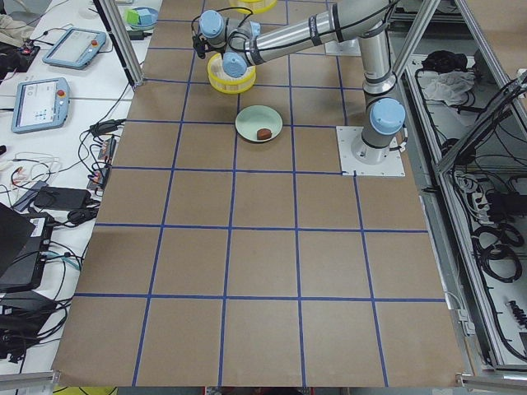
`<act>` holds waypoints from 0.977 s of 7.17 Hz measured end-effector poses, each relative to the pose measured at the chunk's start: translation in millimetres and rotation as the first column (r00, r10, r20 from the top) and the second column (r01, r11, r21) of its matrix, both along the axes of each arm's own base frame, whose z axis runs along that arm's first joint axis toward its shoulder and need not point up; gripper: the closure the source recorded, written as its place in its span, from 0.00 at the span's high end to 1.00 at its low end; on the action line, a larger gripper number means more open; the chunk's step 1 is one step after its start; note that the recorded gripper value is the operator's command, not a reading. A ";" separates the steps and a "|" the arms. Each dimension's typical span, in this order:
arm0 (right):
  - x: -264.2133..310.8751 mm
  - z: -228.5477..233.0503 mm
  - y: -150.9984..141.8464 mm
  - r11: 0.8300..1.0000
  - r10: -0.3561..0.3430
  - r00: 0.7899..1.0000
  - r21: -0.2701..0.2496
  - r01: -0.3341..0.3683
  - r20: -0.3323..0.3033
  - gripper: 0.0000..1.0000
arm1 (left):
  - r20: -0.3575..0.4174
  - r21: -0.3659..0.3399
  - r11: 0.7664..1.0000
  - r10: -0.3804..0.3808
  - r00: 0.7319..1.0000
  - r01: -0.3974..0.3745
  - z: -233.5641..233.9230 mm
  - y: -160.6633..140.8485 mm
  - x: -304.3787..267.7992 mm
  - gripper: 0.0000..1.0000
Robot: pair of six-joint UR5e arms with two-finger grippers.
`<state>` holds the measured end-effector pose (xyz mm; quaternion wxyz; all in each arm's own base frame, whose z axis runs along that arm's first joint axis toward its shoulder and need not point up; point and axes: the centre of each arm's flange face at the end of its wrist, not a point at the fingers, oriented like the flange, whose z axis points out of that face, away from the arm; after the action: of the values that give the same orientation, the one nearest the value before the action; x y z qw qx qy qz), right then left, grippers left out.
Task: Place buns in different layers of steamer
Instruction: 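Carry the white bun into the bottom steamer tier and release it, then restack held tier onto bottom tier with right gripper while left withdraws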
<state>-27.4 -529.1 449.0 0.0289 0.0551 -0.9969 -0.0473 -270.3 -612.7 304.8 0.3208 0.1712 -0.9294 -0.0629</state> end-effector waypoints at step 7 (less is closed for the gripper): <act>25.2 -22.2 -19.0 1.000 0.008 1.000 -0.011 -0.008 0.006 0.00 | 0.300 -0.060 0.998 0.011 0.954 0.008 50.2 18.2 41.1 1.00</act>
<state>-2.3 -548.1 426.8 0.0264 0.0590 -0.9970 -0.0417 -229.2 -594.5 354.9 0.1810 0.1697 -0.9687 -0.0080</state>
